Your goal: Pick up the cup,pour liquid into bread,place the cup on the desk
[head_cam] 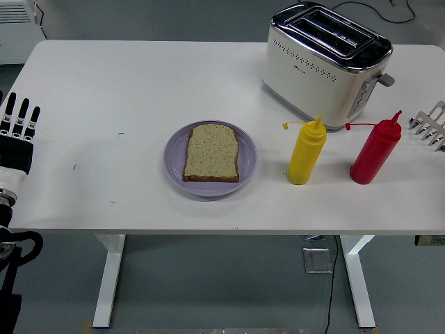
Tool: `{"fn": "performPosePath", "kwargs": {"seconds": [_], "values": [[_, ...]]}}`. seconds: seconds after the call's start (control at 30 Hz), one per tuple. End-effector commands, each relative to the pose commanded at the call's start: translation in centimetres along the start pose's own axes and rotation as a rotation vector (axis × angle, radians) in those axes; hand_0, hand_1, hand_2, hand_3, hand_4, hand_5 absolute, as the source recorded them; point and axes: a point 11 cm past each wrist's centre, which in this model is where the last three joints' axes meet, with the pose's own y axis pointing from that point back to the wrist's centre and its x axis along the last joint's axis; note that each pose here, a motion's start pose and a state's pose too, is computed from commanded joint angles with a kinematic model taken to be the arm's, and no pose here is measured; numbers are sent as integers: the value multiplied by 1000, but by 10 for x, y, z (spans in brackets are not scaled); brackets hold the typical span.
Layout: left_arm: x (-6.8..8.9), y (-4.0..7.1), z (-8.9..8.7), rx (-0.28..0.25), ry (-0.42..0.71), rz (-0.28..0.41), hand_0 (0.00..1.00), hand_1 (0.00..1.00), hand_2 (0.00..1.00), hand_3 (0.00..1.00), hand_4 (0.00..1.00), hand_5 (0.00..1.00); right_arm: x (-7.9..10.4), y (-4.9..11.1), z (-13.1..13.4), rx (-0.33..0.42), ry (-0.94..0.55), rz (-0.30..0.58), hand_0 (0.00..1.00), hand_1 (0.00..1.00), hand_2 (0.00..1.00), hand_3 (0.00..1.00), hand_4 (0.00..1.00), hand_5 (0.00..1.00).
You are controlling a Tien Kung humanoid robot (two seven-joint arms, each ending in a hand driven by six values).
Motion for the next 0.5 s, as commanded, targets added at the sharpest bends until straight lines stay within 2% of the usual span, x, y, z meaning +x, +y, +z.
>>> {"fn": "performPosePath", "kwargs": {"seconds": [0.5], "values": [[1,0,1,-4,3,3,799,798,825,745,536,998,0,0,1,-2,-2,2,813,750,785,805,643,374]]}}
